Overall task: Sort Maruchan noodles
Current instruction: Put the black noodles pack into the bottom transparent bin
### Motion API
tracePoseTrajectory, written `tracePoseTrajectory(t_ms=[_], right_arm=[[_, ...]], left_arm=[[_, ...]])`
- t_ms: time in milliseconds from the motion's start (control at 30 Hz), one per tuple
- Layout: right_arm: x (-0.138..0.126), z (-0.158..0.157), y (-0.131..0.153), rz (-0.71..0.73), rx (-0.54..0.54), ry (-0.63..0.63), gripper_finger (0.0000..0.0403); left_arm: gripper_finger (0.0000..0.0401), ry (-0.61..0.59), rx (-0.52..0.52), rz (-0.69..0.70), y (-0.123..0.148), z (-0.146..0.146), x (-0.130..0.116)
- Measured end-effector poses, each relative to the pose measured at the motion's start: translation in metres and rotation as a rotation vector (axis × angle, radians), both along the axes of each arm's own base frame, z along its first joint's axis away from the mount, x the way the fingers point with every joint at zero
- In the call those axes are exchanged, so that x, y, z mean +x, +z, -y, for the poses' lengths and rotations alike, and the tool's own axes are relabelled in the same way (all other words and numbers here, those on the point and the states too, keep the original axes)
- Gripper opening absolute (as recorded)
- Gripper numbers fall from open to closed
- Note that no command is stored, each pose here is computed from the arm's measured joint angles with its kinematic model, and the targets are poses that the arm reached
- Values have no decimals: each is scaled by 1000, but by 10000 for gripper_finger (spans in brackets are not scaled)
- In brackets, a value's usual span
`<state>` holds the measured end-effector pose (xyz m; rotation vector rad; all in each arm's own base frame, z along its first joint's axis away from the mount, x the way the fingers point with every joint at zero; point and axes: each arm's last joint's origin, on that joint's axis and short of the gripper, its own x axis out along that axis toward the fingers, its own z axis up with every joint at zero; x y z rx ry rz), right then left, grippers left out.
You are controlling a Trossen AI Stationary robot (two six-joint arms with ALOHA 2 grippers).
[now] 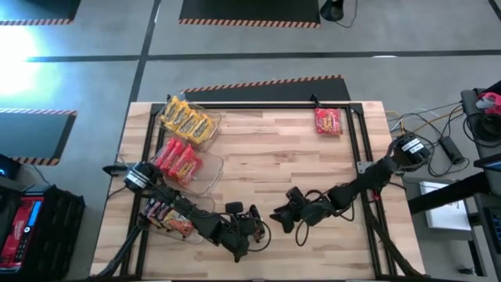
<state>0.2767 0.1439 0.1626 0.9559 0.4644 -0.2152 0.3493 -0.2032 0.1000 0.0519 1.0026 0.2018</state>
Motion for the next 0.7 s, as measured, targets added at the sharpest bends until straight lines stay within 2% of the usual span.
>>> tracePoseTrajectory(t_ms=[533, 700], right_arm=[[44, 4, 11, -33, 42, 155, 194], [59, 2, 21, -54, 23, 206, 194]], left_arm=[[137, -16, 29, 18, 1, -3, 4], [137, -20, 37, 23, -1, -4, 3]])
